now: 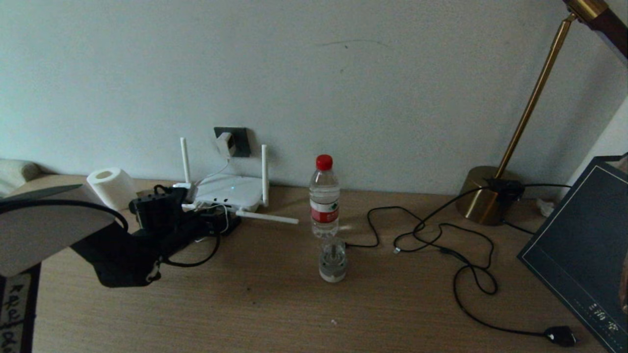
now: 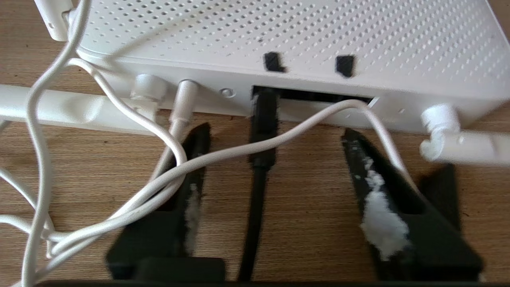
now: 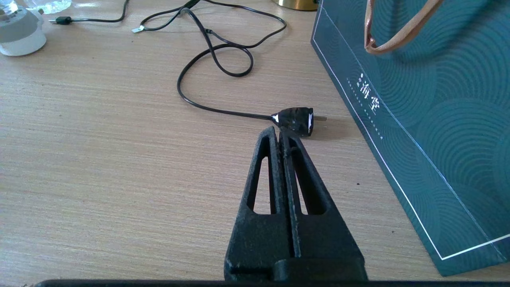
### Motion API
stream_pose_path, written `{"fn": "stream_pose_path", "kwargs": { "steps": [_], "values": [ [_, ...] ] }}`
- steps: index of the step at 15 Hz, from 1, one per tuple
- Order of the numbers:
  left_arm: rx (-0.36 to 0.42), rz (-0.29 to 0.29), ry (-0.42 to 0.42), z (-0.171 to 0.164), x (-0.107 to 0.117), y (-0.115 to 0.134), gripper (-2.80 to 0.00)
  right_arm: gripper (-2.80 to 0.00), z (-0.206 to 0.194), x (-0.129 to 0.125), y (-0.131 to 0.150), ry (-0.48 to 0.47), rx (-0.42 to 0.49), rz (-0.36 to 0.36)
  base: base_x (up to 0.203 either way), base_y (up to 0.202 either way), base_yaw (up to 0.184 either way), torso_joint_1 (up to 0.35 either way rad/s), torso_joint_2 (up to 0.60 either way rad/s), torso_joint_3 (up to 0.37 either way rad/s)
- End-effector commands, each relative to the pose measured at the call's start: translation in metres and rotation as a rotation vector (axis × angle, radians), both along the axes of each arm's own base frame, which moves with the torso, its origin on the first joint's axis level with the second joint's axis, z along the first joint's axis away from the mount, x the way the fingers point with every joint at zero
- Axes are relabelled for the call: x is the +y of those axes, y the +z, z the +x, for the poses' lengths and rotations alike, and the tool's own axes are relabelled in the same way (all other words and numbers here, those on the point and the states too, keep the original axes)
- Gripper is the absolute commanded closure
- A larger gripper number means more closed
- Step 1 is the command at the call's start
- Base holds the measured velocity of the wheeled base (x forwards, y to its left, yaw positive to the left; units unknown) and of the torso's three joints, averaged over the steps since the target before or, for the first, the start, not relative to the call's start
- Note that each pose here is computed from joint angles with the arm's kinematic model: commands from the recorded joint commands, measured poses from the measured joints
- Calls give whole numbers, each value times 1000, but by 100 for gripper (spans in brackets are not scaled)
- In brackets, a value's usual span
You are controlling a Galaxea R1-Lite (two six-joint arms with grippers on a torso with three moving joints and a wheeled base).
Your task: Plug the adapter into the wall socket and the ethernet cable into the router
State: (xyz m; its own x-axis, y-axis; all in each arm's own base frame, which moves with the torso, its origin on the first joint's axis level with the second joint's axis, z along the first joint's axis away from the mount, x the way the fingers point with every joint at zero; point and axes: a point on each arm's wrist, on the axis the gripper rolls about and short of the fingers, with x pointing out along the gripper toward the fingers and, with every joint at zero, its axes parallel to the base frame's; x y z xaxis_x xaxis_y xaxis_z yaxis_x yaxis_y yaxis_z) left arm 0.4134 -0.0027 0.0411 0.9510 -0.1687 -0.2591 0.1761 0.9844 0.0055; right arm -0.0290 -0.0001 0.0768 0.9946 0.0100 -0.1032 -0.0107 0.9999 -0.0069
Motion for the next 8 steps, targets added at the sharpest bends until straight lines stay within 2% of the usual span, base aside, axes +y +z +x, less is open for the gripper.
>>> {"fn": "stream_pose_path", "kwargs": {
  "steps": [1,8],
  "values": [
    [-8,0,-1,0,0,2,-280,0,0,0,0,2,2,0,0,0,0,0,0,0],
    [-4,-1,1,-1,1,1,-280,0,0,0,0,1,2,0,0,0,0,0,0,0]
  ]
}}
